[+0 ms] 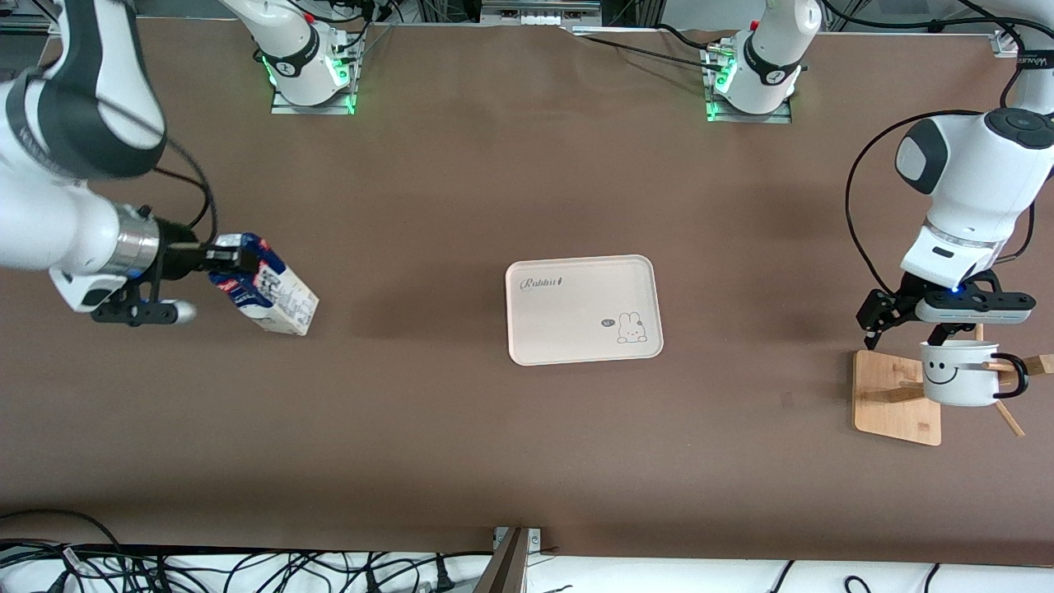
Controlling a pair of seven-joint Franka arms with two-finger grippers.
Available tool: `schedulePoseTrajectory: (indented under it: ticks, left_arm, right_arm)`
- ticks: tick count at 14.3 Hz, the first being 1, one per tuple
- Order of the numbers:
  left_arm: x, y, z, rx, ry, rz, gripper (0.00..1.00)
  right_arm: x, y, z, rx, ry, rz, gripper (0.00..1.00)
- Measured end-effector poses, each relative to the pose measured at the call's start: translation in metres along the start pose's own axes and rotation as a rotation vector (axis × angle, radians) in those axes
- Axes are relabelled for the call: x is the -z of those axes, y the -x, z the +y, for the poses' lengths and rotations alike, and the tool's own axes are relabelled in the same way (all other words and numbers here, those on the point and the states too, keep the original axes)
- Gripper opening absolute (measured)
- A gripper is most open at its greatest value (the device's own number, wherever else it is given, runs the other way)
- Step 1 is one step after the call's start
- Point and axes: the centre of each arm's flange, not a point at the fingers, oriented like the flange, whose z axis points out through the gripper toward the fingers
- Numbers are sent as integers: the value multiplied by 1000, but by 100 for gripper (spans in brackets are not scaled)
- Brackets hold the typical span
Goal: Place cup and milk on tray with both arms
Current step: 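Carry the carton over the tray while the left gripper grasps the mug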
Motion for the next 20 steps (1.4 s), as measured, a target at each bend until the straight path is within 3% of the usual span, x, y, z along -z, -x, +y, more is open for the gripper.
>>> schedulePoseTrajectory:
  ticks: [4, 7, 9, 10, 11, 13, 14, 15, 17, 18, 20]
  left_arm:
    - [-2, 1, -13, -26, -28, 18, 98]
    - [-7, 4, -21, -22, -38, 19, 90]
    - [-9, 5, -21, -22, -37, 16, 77]
    - [-10, 5, -21, -22, -37, 16, 77]
    - [-10, 5, -21, -22, -37, 15, 68]
    - [-10, 5, -21, -22, -37, 21, 63]
    - [-10, 5, -21, -22, -37, 26, 52]
    - [-11, 5, -21, -22, -37, 30, 52]
    - [-11, 4, -20, -23, -38, 45, 41]
    - [-10, 2, -21, -23, -38, 59, 41]
    - [-10, 2, -23, -19, -42, 68, 21]
  right_arm:
    - [2, 16, -86, 86, -28, 70, 36]
    - [-9, 27, -133, 160, -33, 96, 35]
    - [-23, 35, -157, 203, -20, 77, 35]
    - [-35, 38, -167, 230, 13, 57, 35]
    - [-48, 41, -176, 262, 70, 36, 35]
    - [-73, 49, -202, 336, 196, -5, 35]
    - [-84, 54, -219, 372, 241, -19, 35]
    - [-94, 59, -235, 402, 268, -25, 35]
    - [-104, 68, -261, 457, 284, -21, 35]
    - [-103, 71, -272, 491, 281, -12, 35]
    - [-92, 72, -287, 544, 268, 18, 36]
